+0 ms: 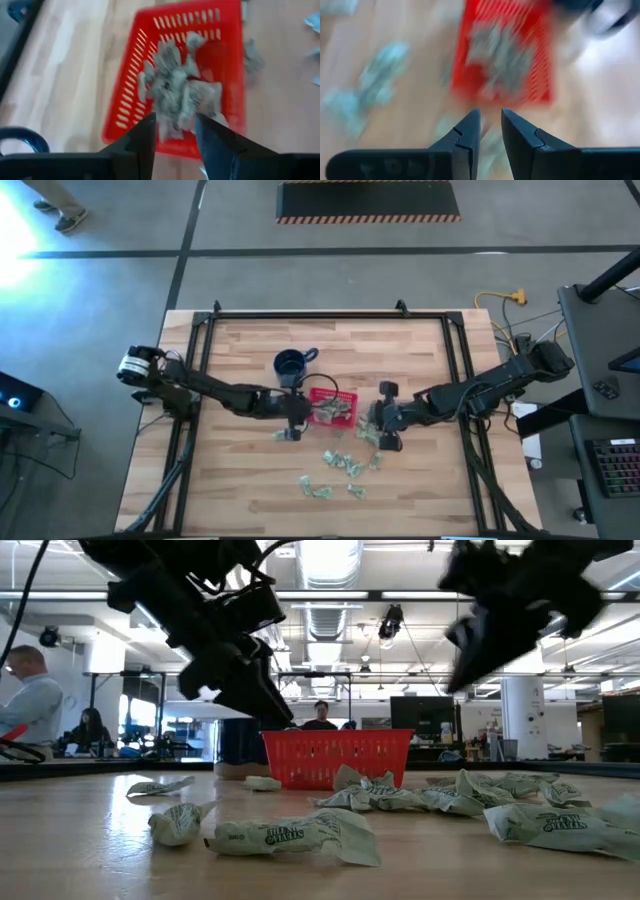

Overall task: Pick and place Stevia / Truvia into bins
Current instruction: Put the white stevia packet into the red basket

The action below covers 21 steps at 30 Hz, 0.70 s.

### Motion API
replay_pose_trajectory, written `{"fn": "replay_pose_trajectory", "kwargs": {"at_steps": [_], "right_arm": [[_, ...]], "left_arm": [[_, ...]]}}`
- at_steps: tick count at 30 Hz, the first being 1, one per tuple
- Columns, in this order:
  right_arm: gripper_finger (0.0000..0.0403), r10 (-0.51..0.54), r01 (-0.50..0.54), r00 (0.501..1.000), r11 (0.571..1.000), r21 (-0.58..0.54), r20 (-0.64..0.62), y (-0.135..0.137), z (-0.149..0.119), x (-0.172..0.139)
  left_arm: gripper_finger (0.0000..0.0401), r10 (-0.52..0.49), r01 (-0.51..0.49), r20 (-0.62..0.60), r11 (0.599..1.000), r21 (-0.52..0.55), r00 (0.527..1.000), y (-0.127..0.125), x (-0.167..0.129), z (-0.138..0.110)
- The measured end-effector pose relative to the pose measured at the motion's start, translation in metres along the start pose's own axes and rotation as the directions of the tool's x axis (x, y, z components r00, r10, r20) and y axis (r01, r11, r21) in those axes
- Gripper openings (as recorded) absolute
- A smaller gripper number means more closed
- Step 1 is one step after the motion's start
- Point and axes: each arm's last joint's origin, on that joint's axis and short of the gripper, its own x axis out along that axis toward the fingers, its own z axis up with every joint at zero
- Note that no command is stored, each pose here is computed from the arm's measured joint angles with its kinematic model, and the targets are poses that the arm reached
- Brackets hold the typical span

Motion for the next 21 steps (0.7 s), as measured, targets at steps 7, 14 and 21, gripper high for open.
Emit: {"fn": "replay_pose_trajectory", "kwargs": {"at_steps": [7, 14, 21], "right_arm": [[0.0068, 0.010, 0.030, 0.964, 0.989, 0.143, -0.266, 0.002, -0.027, -0.006], [0.0069, -0.052, 0.101, 0.952, 0.984, 0.146, -0.301, -0.001, -0.042, -0.002], [0.0095, -0.063, 0.113, 0.945, 0.984, 0.138, -0.321, -0.002, -0.055, 0.004]], "left_arm": [[0.0126, -0.063, 0.063, -0.037, 0.998, 0.009, 0.997, -0.017, -0.015, -0.002], [0.0126, -0.130, 0.129, 0.007, 0.990, 0.059, 0.991, -0.035, -0.040, 0.006], [0.0126, -0.178, 0.171, 0.135, 0.983, 0.063, 0.975, -0.038, -0.077, 0.018]]}}
